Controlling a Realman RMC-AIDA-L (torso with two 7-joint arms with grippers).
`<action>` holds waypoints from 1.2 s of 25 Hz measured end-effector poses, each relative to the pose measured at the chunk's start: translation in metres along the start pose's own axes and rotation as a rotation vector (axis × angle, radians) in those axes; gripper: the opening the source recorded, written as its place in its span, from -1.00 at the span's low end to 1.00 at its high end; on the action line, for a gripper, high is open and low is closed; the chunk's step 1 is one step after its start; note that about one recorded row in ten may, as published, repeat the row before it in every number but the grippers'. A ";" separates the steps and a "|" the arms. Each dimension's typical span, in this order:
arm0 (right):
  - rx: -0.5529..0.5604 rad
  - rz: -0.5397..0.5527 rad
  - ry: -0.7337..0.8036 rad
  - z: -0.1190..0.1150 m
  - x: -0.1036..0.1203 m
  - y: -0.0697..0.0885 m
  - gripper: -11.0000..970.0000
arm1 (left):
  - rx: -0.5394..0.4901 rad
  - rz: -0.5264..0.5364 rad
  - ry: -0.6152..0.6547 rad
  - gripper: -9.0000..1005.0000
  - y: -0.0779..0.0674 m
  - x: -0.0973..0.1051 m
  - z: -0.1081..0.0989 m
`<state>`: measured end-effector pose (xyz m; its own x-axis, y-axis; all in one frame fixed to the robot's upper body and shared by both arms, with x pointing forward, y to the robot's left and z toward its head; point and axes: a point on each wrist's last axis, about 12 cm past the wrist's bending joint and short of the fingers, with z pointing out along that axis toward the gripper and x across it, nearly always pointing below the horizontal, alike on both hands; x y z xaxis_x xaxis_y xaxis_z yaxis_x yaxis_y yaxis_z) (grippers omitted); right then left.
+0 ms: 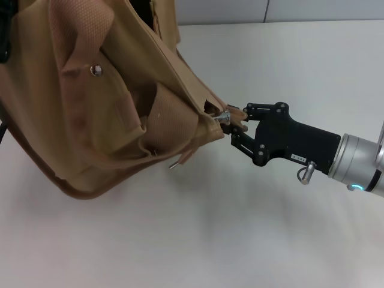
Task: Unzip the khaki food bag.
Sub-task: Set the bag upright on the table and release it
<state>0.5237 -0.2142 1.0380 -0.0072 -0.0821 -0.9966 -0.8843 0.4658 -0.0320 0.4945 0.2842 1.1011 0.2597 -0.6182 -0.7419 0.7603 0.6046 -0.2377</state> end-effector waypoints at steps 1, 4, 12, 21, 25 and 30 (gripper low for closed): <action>0.000 -0.004 0.000 0.000 0.000 0.000 -0.20 | -0.002 -0.002 0.000 -0.86 0.000 0.000 -0.001; 0.000 -0.018 -0.004 -0.002 0.001 0.001 -0.33 | -0.008 -0.002 0.002 -0.86 0.000 -0.001 -0.004; 0.011 -0.010 -0.020 -0.004 -0.001 0.000 -0.76 | -0.009 -0.001 0.005 -0.87 0.000 -0.002 -0.005; 0.002 0.107 -0.184 -0.020 -0.029 -0.014 -0.86 | -0.013 -0.018 0.087 -0.84 0.000 0.005 -0.010; -0.027 0.172 -0.241 -0.025 -0.045 -0.023 -0.83 | -0.041 -0.027 0.183 -0.82 0.001 0.015 -0.015; 0.000 0.242 -0.228 -0.017 -0.056 -0.040 -0.80 | -0.131 -0.042 0.293 -0.80 0.008 0.028 -0.024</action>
<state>0.5511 -0.2434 1.0959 -0.1125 0.2301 -0.9666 -0.8699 0.4473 0.2077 0.4938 0.2838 1.0640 0.0324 -0.4847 -0.8741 0.6784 0.6529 -0.3368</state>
